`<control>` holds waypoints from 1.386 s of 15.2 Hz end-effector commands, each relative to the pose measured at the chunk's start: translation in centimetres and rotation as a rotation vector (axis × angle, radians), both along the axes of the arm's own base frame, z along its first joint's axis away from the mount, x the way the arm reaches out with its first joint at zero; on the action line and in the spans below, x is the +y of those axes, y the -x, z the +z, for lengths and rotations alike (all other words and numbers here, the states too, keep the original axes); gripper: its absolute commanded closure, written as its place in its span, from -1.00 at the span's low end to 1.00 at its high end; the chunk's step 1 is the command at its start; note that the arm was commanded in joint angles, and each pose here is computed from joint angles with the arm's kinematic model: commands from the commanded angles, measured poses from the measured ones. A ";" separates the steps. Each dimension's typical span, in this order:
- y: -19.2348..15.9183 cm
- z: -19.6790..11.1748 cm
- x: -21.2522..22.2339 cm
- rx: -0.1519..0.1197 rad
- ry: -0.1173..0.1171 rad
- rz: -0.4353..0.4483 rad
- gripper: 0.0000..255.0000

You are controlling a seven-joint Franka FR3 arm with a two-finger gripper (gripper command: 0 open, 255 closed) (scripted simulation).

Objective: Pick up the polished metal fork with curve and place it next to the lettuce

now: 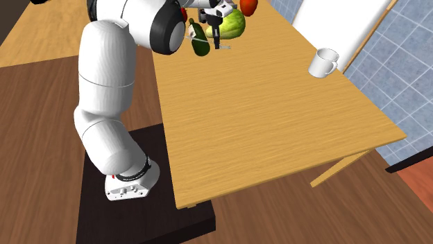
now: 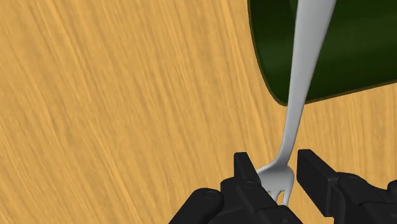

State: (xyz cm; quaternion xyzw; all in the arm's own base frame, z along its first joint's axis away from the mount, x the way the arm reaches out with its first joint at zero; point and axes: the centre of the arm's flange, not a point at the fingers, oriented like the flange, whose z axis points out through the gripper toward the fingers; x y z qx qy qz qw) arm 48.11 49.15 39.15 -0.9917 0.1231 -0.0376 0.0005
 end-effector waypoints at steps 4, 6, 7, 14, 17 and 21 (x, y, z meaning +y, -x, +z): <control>0.0 -2.8 -0.1 0.001 0.001 0.000 1.00; 0.0 -3.8 -0.1 0.001 0.001 0.000 1.00; 0.0 -4.3 -0.1 0.001 0.001 0.000 1.00; 0.0 -5.0 -0.1 0.001 0.001 0.000 1.00; 0.0 -5.0 -0.1 0.001 0.001 0.000 -1.00; 0.1 -5.0 -0.2 0.000 0.000 0.000 -1.00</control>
